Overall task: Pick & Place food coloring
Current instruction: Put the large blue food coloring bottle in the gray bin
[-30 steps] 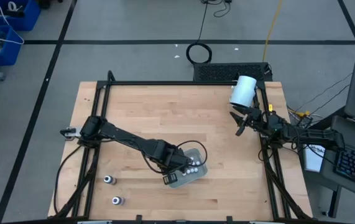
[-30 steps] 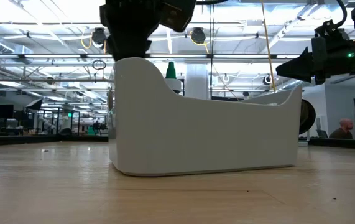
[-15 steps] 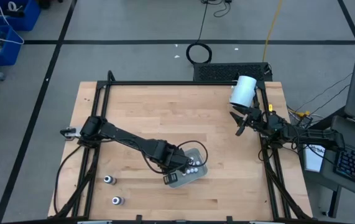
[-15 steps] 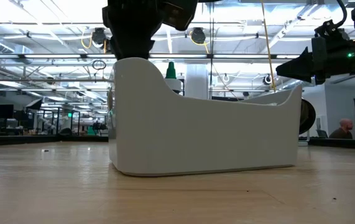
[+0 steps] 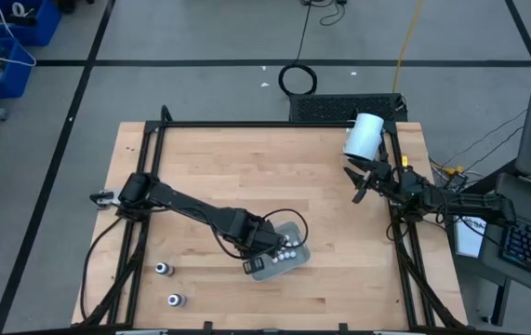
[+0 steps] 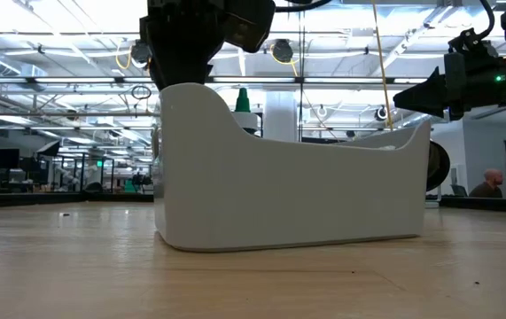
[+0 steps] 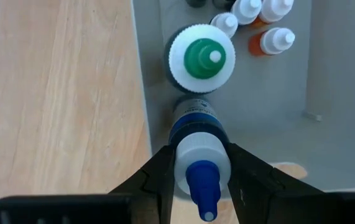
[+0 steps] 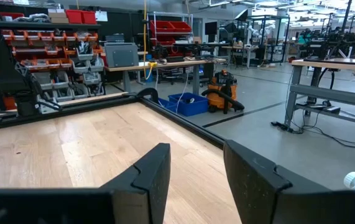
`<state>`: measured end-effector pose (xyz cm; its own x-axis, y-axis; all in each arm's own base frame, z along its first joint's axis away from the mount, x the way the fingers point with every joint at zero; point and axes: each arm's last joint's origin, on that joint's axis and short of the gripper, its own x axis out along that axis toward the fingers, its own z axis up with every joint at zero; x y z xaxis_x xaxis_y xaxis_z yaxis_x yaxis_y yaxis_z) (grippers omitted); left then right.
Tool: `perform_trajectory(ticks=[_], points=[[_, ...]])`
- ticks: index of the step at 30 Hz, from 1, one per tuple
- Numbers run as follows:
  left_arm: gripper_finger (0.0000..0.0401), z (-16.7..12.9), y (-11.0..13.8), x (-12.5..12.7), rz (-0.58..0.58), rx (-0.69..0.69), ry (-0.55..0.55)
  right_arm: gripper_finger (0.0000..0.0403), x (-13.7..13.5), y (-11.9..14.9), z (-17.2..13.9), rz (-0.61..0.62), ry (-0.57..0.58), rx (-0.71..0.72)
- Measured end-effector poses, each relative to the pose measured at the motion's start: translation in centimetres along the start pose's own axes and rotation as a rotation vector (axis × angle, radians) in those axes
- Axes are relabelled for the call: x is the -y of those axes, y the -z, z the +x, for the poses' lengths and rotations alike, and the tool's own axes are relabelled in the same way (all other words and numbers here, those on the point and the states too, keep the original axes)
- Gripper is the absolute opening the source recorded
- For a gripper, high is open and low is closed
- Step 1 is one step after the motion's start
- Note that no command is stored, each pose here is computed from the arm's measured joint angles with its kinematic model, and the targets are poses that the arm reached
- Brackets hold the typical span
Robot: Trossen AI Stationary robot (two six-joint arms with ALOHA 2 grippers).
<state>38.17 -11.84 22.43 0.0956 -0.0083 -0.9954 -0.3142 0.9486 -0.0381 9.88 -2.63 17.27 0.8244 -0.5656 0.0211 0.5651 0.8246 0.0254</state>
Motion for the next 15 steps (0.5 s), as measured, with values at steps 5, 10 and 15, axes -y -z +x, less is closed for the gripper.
perform_trajectory(ticks=[5,10,15], points=[[0.0121,0.45,0.12,-0.13,-0.013,-0.010,0.017,0.0141,0.00,0.00,0.00,0.000,0.000,0.000],[0.0173,0.31,-0.01,0.00,-0.018,0.017,0.038,0.0141,0.00,0.00,0.00,0.000,0.000,0.000],[0.0245,-0.09,0.06,0.15,-0.027,0.031,0.058,0.0141,0.00,0.00,0.00,0.000,0.000,0.000]])
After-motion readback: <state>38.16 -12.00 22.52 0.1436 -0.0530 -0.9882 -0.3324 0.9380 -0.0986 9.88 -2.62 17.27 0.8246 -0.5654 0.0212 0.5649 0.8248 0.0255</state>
